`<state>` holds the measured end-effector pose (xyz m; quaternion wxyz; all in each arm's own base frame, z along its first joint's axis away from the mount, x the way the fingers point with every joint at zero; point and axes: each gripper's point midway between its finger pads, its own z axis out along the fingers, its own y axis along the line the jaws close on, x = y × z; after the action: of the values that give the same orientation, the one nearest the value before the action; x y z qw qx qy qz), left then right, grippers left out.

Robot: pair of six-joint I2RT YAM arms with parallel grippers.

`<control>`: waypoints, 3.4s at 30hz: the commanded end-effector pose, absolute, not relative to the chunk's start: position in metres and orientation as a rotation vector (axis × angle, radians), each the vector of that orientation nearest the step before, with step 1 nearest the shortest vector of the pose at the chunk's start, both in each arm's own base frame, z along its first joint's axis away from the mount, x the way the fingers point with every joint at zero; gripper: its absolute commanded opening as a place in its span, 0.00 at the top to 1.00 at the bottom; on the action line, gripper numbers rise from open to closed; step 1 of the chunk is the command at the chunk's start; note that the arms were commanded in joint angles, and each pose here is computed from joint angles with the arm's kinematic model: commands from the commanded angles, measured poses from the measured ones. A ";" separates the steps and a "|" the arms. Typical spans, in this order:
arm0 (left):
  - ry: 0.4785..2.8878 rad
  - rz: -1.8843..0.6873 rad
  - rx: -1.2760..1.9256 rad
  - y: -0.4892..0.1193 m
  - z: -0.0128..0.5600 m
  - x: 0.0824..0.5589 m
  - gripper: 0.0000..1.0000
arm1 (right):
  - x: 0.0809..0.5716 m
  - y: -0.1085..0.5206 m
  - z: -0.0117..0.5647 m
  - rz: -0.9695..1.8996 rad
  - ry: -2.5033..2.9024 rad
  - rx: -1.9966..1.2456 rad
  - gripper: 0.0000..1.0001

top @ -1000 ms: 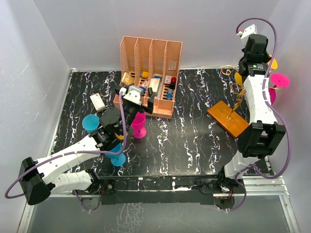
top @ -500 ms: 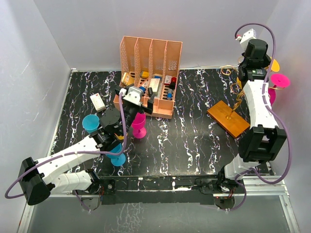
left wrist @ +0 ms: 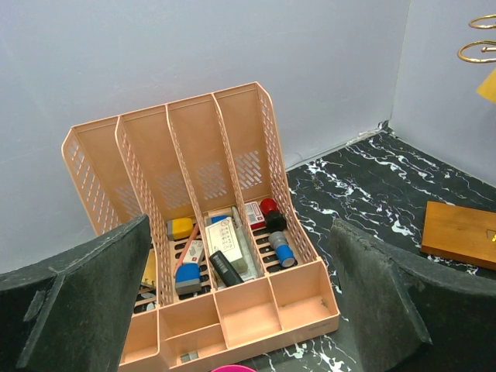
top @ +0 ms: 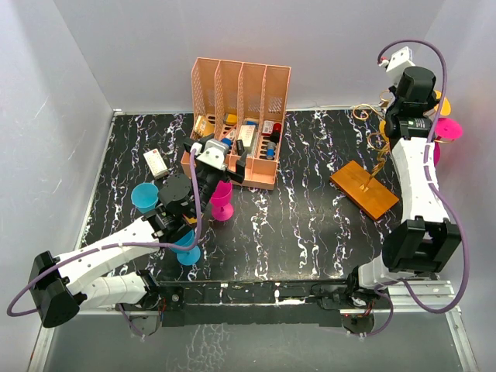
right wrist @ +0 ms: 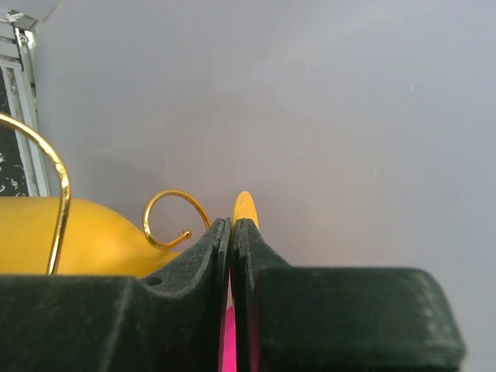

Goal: Take the wine glass off the wine glass rack

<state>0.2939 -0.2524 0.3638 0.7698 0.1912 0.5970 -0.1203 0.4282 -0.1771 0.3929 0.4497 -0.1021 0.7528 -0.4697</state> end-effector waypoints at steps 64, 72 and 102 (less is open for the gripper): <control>1.354 -0.296 0.335 -0.250 0.356 0.313 0.03 | 0.384 0.096 0.450 1.031 1.289 0.139 0.92; 1.342 -0.335 0.154 -0.219 0.388 0.302 0.03 | 0.337 0.095 0.436 0.894 1.223 0.053 0.92; 1.645 -1.145 0.106 -0.289 0.390 0.226 0.24 | 0.286 0.149 0.410 0.859 1.190 -0.174 0.92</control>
<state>0.2317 -0.2808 0.3758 0.5469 0.0366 0.7039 -0.4518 0.2998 0.1424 0.3852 0.7150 -0.0468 0.5856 0.3791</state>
